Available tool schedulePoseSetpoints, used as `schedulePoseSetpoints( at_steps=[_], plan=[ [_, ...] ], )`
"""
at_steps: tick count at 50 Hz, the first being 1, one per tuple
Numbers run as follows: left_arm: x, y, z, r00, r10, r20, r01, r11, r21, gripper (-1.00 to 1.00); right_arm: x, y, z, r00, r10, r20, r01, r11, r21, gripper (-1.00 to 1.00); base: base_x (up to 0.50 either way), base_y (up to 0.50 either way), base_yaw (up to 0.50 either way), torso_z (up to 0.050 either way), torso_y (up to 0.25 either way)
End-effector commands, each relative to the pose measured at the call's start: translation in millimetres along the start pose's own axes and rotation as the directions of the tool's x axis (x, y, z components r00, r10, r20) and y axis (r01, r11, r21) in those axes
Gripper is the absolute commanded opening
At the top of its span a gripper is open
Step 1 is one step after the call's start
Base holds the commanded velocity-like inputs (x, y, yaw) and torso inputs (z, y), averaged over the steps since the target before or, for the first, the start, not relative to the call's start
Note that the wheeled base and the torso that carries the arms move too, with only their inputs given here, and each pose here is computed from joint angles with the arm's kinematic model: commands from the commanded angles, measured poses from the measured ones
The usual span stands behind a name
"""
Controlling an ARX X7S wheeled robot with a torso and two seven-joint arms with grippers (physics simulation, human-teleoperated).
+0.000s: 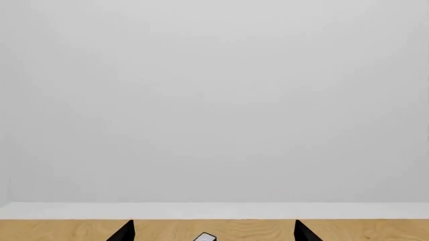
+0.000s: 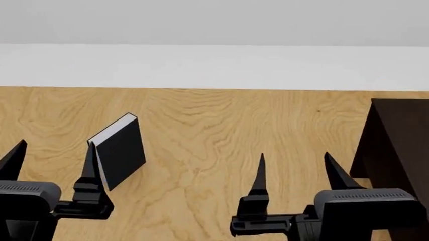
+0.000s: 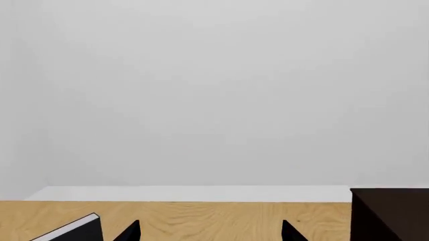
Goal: Pick up the book on the right and place it on the cabinet shelf.
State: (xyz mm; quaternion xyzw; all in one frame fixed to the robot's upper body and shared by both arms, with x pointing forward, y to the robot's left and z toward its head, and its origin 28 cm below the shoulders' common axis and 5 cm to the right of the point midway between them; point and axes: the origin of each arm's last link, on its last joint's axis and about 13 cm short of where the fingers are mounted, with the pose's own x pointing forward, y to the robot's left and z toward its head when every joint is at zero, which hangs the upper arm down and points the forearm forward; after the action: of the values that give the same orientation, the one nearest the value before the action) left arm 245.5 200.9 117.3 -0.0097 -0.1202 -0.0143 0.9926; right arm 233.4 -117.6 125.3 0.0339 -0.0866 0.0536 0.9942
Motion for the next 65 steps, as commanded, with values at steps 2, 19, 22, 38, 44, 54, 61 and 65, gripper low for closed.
schedulePoseSetpoints(
  at_steps=[2,19,22,38,44,54,61,65],
  plan=[
    [0,0.5,1,1.000,-0.004,-0.003,0.004,1.000,-0.008,1.00,0,-0.2,0,1.000,0.002,0.006,-0.002,1.000,0.005,1.00,0.00,0.00,0.00,0.000,0.000],
    [0,4.1,0,1.000,-0.020,-0.002,0.020,1.000,-0.006,1.00,-12,-2.3,60,0.987,-0.065,-0.150,0.037,0.983,-0.182,1.00,0.00,0.00,0.00,0.000,0.000],
    [0,5.0,2,1.000,-0.003,0.005,0.003,1.000,-0.002,1.00,-15,-3.2,80,0.976,-0.074,-0.205,0.034,0.980,-0.196,1.00,0.00,0.00,0.00,0.000,0.000],
    [0,10.2,11,0.997,0.048,0.062,-0.048,0.999,0.005,1.00,-31,-9.5,138,0.906,0.017,-0.423,-0.070,0.992,-0.109,1.00,0.00,0.00,0.00,0.000,0.000],
    [3,12.5,14,0.999,0.031,0.043,-0.028,0.998,-0.052,1.00,-40,-8.3,151,0.869,0.033,-0.493,-0.100,0.989,-0.110,1.00,0.00,0.00,0.00,0.000,0.000],
    [0,12.0,15,0.999,-0.003,0.036,0.005,0.998,-0.059,1.00,-52,-1.2,170,0.794,0.047,-0.606,-0.151,0.981,-0.121,1.00,0.00,0.00,0.00,0.000,0.000],
    [-2,9.9,16,0.999,-0.033,0.029,0.035,0.998,-0.054,1.00,-59,-5.3,164,0.748,0.109,-0.655,-0.171,0.985,-0.031,1.00,0.00,0.00,0.00,0.000,0.000],
    [-2,10.4,16,0.999,-0.039,0.020,0.041,0.997,-0.065,1.00,-63,-6.5,161,0.709,0.134,-0.692,-0.192,0.981,-0.007,1.00,0.00,0.00,0.00,0.000,0.000]
  ],
)
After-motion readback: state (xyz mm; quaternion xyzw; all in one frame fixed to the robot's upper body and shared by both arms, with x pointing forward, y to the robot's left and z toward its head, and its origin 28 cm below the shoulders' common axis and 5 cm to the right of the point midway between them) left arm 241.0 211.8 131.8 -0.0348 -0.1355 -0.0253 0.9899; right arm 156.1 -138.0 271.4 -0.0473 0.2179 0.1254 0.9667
